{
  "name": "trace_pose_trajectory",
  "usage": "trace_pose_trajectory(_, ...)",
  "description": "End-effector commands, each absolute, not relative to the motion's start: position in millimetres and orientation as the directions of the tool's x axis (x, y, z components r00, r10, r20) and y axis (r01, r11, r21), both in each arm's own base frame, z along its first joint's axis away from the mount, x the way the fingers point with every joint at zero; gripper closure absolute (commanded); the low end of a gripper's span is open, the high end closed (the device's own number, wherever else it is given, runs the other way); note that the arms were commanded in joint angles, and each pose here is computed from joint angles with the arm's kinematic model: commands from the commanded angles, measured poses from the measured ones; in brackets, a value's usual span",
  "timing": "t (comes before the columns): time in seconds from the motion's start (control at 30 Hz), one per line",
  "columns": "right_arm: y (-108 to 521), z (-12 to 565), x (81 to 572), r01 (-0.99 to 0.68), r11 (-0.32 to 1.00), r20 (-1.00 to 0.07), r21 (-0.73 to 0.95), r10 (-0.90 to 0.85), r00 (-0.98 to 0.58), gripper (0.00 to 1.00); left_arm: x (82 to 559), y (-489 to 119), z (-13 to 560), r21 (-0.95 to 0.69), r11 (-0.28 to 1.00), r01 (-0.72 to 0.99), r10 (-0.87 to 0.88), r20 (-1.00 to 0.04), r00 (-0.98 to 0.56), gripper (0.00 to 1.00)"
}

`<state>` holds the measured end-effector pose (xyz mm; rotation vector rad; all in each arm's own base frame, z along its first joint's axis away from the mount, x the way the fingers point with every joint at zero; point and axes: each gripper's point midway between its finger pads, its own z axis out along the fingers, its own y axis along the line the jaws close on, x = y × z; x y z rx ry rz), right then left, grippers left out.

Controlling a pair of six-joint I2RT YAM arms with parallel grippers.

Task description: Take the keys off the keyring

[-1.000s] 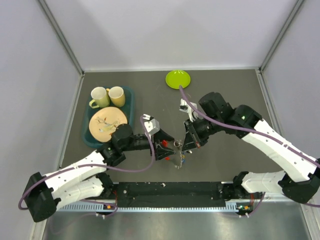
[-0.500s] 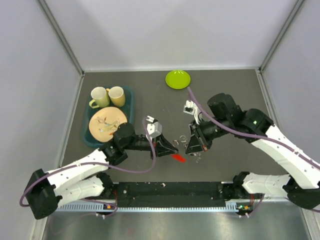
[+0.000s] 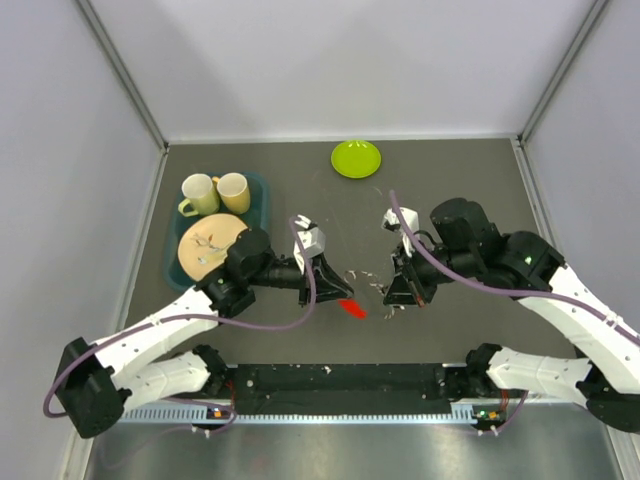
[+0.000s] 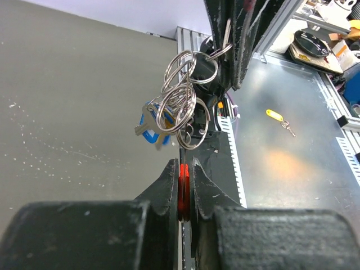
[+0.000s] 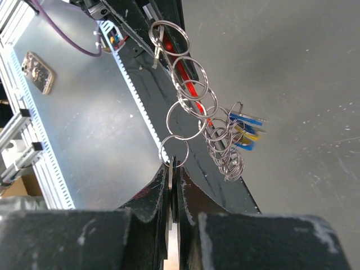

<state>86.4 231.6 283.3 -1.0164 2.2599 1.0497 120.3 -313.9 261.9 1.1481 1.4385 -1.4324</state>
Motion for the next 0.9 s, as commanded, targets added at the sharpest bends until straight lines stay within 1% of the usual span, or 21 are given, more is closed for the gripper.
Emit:
trace_pose_trajectory(0.0, 223.2, 303.9, 82.7, -0.813, 0.409, -0.703, 0.414, -0.424, -0.571, 1.0, 142.5, -316.0, 269.5, -0.278, 0.035, 0.96, 0.067, -0.958, -0.28, 1.0)
trace_pose_trajectory(0.07, 225.0, 308.3, 82.6, -0.817, 0.399, -0.708, 0.417, -0.421, -0.567, 1.0, 150.1, -318.1, 261.4, -0.303, 0.077, 0.95, 0.081, -0.948, -0.309, 1.0)
trace_pose_trajectory(0.13, 226.0, 309.0, 82.0, -0.82, 0.392, -0.707, 0.418, -0.426, -0.564, 1.0, 155.8, -319.3, 259.7, -0.314, 0.103, 0.944, 0.08, -0.943, -0.322, 0.96)
trace_pose_trajectory(0.17, 226.8, 308.8, 82.2, -0.82, 0.389, -0.705, 0.42, -0.429, -0.565, 1.0, 160.6, -320.3, 257.5, -0.325, 0.128, 0.937, 0.078, -0.939, -0.336, 0.87)
trace_pose_trajectory(0.23, 228.7, 306.7, 83.2, -0.817, 0.391, -0.696, 0.424, -0.437, -0.57, 1.0, 163.9, -321.3, 257.4, -0.334, 0.143, 0.932, 0.079, -0.935, -0.347, 0.78)
trace_pose_trajectory(0.27, 229.2, 305.6, 84.3, -0.815, 0.395, -0.692, 0.423, -0.44, -0.573, 1.0, 164.5, -321.9, 257.1, -0.343, 0.149, 0.927, 0.078, -0.931, -0.357, 0.67)
trace_pose_trajectory(0.3, 230.5, 304.1, 85.6, -0.811, 0.4, -0.685, 0.426, -0.443, -0.578, 1.0, 166.3, -322.3, 258.6, -0.348, 0.157, 0.924, 0.072, -0.929, -0.362, 0.65)
trace_pose_trajectory(0.37, 231.8, 302.1, 87.2, -0.806, 0.407, -0.676, 0.429, -0.447, -0.586, 1.0, 166.2, -322.4, 259.1, -0.37, 0.161, 0.915, 0.068, -0.921, -0.384, 0.64)
trace_pose_trajectory(0.43, 232.8, 299.2, 88.5, -0.8, 0.416, -0.665, 0.432, -0.452, -0.594, 1.0, 172.8, -320.0, 258.0, -0.379, 0.211, 0.901, 0.058, -0.915, -0.399, 0.61)
trace_pose_trajectory(0.47, 233.1, 298.5, 89.1, -0.799, 0.418, -0.663, 0.432, -0.453, -0.596, 1.0, 175.3, -317.6, 260.1, -0.368, 0.235, 0.9, 0.052, -0.92, -0.389, 0.6)
trace_pose_trajectory(0.5, 233.3, 297.1, 89.3, -0.798, 0.419, -0.659, 0.432, -0.457, -0.597, 1.0, 183.9, -314.6, 261.1, -0.353, 0.285, 0.891, 0.042, -0.924, -0.38, 0.58)
trace_pose_trajectory(0.57, 234.7, 296.0, 90.5, -0.798, 0.42, -0.656, 0.432, -0.461, -0.598, 1.0, 190.5, -306.1, 257.0, -0.326, 0.35, 0.878, 0.058, -0.928, -0.367, 0.58)
trace_pose_trajectory(0.63, 234.8, 296.4, 91.9, -0.799, 0.423, -0.656, 0.428, -0.464, -0.596, 1.0, 196.1, -296.4, 253.4, -0.279, 0.406, 0.87, 0.092, -0.935, -0.343, 0.58)
trace_pose_trajectory(0.67, 235.4, 295.9, 92.6, -0.8, 0.423, -0.654, 0.427, -0.467, -0.596, 1.0, 195.7, -293.2, 257.6, -0.26, 0.414, 0.872, 0.093, -0.941, -0.325, 0.57)
trace_pose_trajectory(0.7, 236.2, 296.4, 91.7, -0.801, 0.417, -0.652, 0.43, -0.47, -0.594, 1.0, 196.8, -291.3, 262.8, -0.241, 0.418, 0.876, 0.096, -0.947, -0.307, 0.57)
trace_pose_trajectory(0.83, 238.1, 298.3, 93.4, -0.815, 0.4, -0.662, 0.418, -0.48, -0.575, 1.0, 186.4, -293.0, 280.8, -0.162, 0.338, 0.927, 0.111, -0.971, -0.21, 0.56)
trace_pose_trajectory(0.87, 239.1, 299.6, 94.1, -0.818, 0.397, -0.666, 0.417, -0.479, -0.572, 1.0, 176.5, -296.9, 285.9, -0.162, 0.274, 0.948, 0.113, -0.974, -0.199, 0.55)
